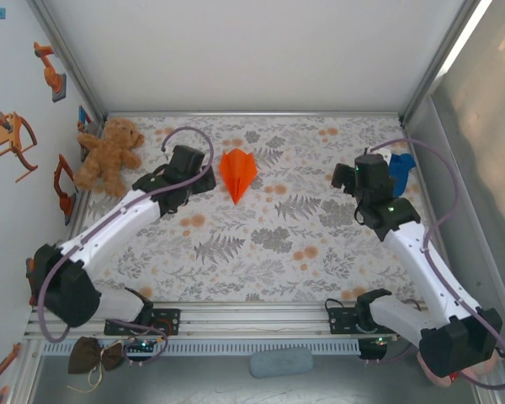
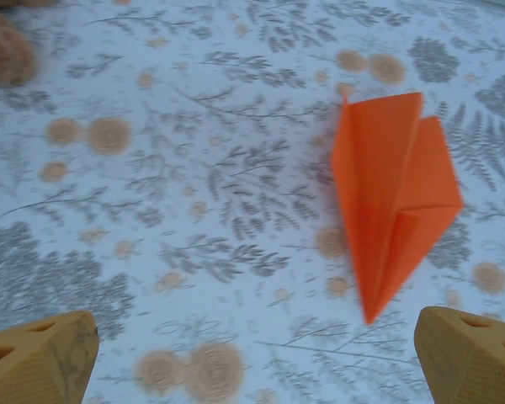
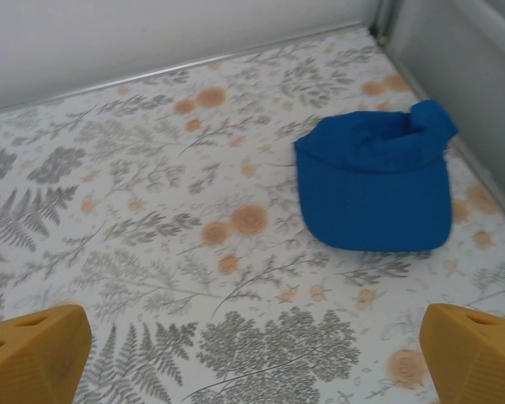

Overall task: Fold a paper plane with a square sheet of paper (pick it up from the middle)
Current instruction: Reset both arms

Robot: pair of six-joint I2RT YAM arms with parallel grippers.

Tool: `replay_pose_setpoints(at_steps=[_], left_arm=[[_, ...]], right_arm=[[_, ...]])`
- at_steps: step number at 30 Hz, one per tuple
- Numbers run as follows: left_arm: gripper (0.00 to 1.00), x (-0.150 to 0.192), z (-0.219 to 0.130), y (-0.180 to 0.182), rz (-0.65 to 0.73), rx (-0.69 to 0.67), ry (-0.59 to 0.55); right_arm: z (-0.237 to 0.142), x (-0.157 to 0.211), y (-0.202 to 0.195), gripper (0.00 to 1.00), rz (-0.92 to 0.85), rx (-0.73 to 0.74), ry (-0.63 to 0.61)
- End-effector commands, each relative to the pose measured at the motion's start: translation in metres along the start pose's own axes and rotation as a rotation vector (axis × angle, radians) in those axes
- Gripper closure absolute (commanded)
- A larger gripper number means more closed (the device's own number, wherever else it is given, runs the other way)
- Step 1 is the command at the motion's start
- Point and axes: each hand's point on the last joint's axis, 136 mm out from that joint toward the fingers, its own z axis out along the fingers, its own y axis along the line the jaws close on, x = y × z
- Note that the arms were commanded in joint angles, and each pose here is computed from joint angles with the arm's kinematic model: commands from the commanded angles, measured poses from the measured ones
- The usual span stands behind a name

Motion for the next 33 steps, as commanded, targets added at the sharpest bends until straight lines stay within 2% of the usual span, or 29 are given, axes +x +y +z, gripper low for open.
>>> replay_pose_setpoints(at_steps=[1,6,10,14,20,23,27,33], left_arm=[[0.04,-0.009,-0.009,0.043,0.007,-0.111,-0.133],[0.04,0.005,-0.010,0.103,-0.031,-0.226,-0.220],[0.04,0.012,-0.010,0.144,-0.055,-0.316,-0.255],[0.04,0.017,-0.005,0.163,-0.010,-0.353,-0.323],[0.04,0.021,0.022,0.164,0.015,-0.275,-0.353],[0.04,0.023,0.043,0.158,0.051,-0.206,-0.343],[0.04,0.018,0.060,0.141,0.106,-0.104,-0.386],[0.04,0.016,0.082,0.132,0.126,-0.001,-0.400]], right_arm=[[-0.004,0.000,-0.046,0.00,-0.028,0.227,-0.052],[0.007,0.013,-0.079,0.01,-0.015,0.372,-0.080],[0.024,0.029,-0.091,0.01,0.033,0.370,-0.093],[0.046,0.047,-0.102,0.01,0.053,0.367,-0.094],[0.076,0.071,-0.104,0.01,-0.006,0.345,-0.135],[0.086,0.073,-0.096,0.01,-0.047,0.302,-0.170],[0.101,0.076,-0.083,0.01,-0.100,0.236,-0.192],[0.120,0.069,-0.059,0.02,-0.150,0.117,-0.233]])
